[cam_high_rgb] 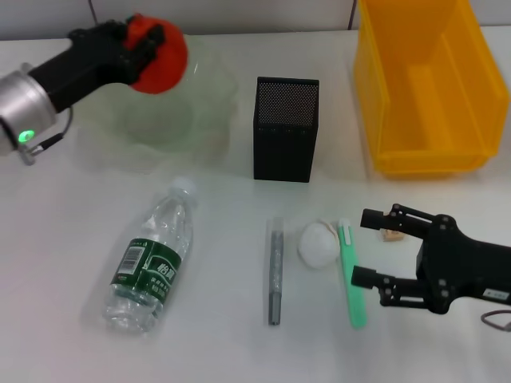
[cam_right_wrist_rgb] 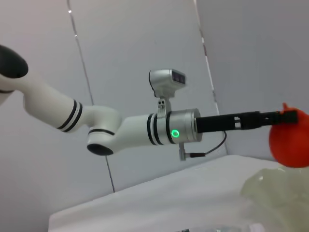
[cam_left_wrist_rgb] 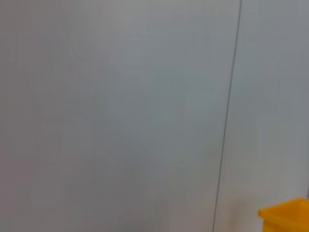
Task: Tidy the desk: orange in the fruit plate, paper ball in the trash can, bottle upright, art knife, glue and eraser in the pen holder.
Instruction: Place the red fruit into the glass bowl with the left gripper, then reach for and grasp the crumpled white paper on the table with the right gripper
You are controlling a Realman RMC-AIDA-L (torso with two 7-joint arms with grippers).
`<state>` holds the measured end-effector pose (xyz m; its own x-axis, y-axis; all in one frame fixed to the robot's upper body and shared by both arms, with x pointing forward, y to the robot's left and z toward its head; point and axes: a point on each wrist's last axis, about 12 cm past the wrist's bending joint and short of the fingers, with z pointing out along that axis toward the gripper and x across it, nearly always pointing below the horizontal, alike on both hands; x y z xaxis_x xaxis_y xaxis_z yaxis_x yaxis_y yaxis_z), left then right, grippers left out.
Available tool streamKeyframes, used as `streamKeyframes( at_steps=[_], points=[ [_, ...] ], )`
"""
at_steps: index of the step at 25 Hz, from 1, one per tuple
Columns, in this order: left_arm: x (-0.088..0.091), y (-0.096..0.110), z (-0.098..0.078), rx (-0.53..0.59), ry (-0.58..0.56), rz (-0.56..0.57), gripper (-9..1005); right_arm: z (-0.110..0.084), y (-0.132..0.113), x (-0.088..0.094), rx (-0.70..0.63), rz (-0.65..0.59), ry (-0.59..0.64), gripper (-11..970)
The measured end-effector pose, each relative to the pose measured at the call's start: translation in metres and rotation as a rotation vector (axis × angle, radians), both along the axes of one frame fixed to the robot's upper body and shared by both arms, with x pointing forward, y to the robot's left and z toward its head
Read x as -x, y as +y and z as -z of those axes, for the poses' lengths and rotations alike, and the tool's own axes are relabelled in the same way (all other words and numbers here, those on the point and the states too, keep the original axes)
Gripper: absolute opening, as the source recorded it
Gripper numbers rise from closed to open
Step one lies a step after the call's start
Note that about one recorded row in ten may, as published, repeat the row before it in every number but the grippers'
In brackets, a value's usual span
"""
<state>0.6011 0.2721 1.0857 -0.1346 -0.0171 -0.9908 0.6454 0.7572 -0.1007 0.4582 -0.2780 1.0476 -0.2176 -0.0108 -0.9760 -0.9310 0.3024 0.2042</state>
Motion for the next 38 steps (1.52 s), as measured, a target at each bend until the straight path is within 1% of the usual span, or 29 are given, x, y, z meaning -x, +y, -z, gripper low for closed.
streamKeyframes(
  at_steps=[3, 5, 6, 7, 8, 9, 10, 11, 12, 13, 14, 15, 16, 17, 18, 19, 20, 21, 22, 23, 24, 25, 26, 27, 30, 31, 33, 35, 38],
  points=[
    [-0.002, -0.006, 0.004, -0.028, -0.008, 0.001, 264, -0.005, -0.002, -0.005, -0.003, 0.000, 0.041, 825],
    [0.005, -0.002, 0.006, -0.032, -0.026, 0.012, 293, -0.015, -0.008, -0.013, 0.004, 0.002, 0.091, 825],
    [0.015, 0.008, 0.007, -0.025, -0.043, 0.023, 353, -0.029, -0.015, -0.022, 0.024, 0.007, 0.130, 825],
    [0.033, 0.021, 0.008, -0.018, -0.062, 0.054, 413, -0.037, -0.018, -0.027, 0.039, 0.008, 0.147, 825],
    [0.033, 0.021, 0.008, -0.018, -0.062, 0.054, 472, -0.047, -0.021, -0.032, 0.055, 0.006, 0.161, 825],
    [0.045, 0.028, 0.010, -0.020, -0.068, 0.077, 532, -0.056, -0.022, -0.036, 0.080, -0.006, 0.173, 825],
    [0.055, 0.033, 0.012, -0.023, -0.068, 0.095, 565, -0.056, -0.022, -0.036, 0.080, -0.006, 0.173, 825],
    [0.067, 0.038, 0.015, -0.024, -0.069, 0.123, 599, -0.075, -0.019, -0.044, 0.144, -0.040, 0.188, 825],
    [0.067, 0.038, 0.015, -0.024, -0.069, 0.123, 632, -0.075, -0.019, -0.044, 0.144, -0.040, 0.188, 825],
    [0.092, 0.046, 0.018, -0.021, -0.070, 0.190, 665, -0.083, -0.016, -0.047, 0.184, -0.056, 0.196, 825],
    [0.092, 0.046, 0.018, -0.021, -0.070, 0.190, 698, -0.096, -0.011, -0.051, 0.248, -0.079, 0.203, 825],
    [0.101, 0.048, 0.018, -0.018, -0.072, 0.218, 732, -0.103, -0.007, -0.053, 0.290, -0.087, 0.212, 825],
    [0.116, 0.051, 0.018, -0.012, -0.077, 0.262, 765, -0.118, 0.004, -0.060, 0.394, -0.095, 0.237, 825],
    [0.125, 0.053, 0.019, -0.008, -0.079, 0.286, 778, -0.118, 0.004, -0.060, 0.394, -0.095, 0.237, 825],
    [0.139, 0.056, 0.021, 0.000, -0.078, 0.308, 791, -0.133, 0.021, -0.067, 0.510, -0.101, 0.256, 825],
    [0.139, 0.056, 0.021, 0.000, -0.078, 0.308, 804, -0.137, 0.029, -0.070, 0.554, -0.101, 0.268, 825],
    [0.146, 0.058, 0.023, 0.003, -0.073, 0.307, 817, -0.137, 0.029, -0.070, 0.554, -0.101, 0.268, 824],
    [0.149, 0.060, 0.024, 0.004, -0.069, 0.301, 830, -0.141, 0.036, -0.074, 0.606, -0.091, 0.287, 824],
    [0.151, 0.061, 0.025, 0.004, -0.064, 0.294, 830, -0.144, 0.045, -0.077, 0.661, -0.079, 0.303, 824],
    [0.153, 0.062, 0.027, 0.003, -0.062, 0.287, 830, -0.147, 0.059, -0.082, 0.766, -0.055, 0.323, 824],
    [0.156, 0.062, 0.029, -0.004, -0.065, 0.278, 830, -0.147, 0.066, -0.084, 0.809, -0.048, 0.333, 824],
    [0.157, 0.062, 0.030, -0.012, -0.070, 0.274, 830, -0.146, 0.081, -0.088, 0.887, -0.042, 0.334, 824],
    [0.157, 0.062, 0.030, -0.012, -0.070, 0.274, 830, -0.146, 0.081, -0.088, 0.887, -0.042, 0.334, 824],
    [0.156, 0.063, 0.031, -0.015, -0.067, 0.271, 830, -0.141, 0.095, -0.090, 0.958, -0.040, 0.326, 824],
    [0.156, 0.062, 0.031, -0.016, -0.065, 0.272, 831, -0.137, 0.101, -0.091, 0.991, -0.038, 0.317, 824],
    [0.156, 0.062, 0.031, -0.018, -0.062, 0.275, 831, -0.130, 0.112, -0.092, 1.029, -0.047, 0.306, 824],
    [0.155, 0.061, 0.032, -0.019, -0.061, 0.276, 831, -0.123, 0.123, -0.095, 1.049, -0.053, 0.300, 824],
    [0.155, 0.060, 0.032, -0.018, -0.059, 0.276, 831, -0.121, 0.127, -0.096, 1.055, -0.052, 0.294, 823],
    [0.155, 0.060, 0.034, -0.016, -0.054, 0.275, 831, -0.109, 0.143, -0.100, 1.082, -0.063, 0.265, 823]
  ],
)
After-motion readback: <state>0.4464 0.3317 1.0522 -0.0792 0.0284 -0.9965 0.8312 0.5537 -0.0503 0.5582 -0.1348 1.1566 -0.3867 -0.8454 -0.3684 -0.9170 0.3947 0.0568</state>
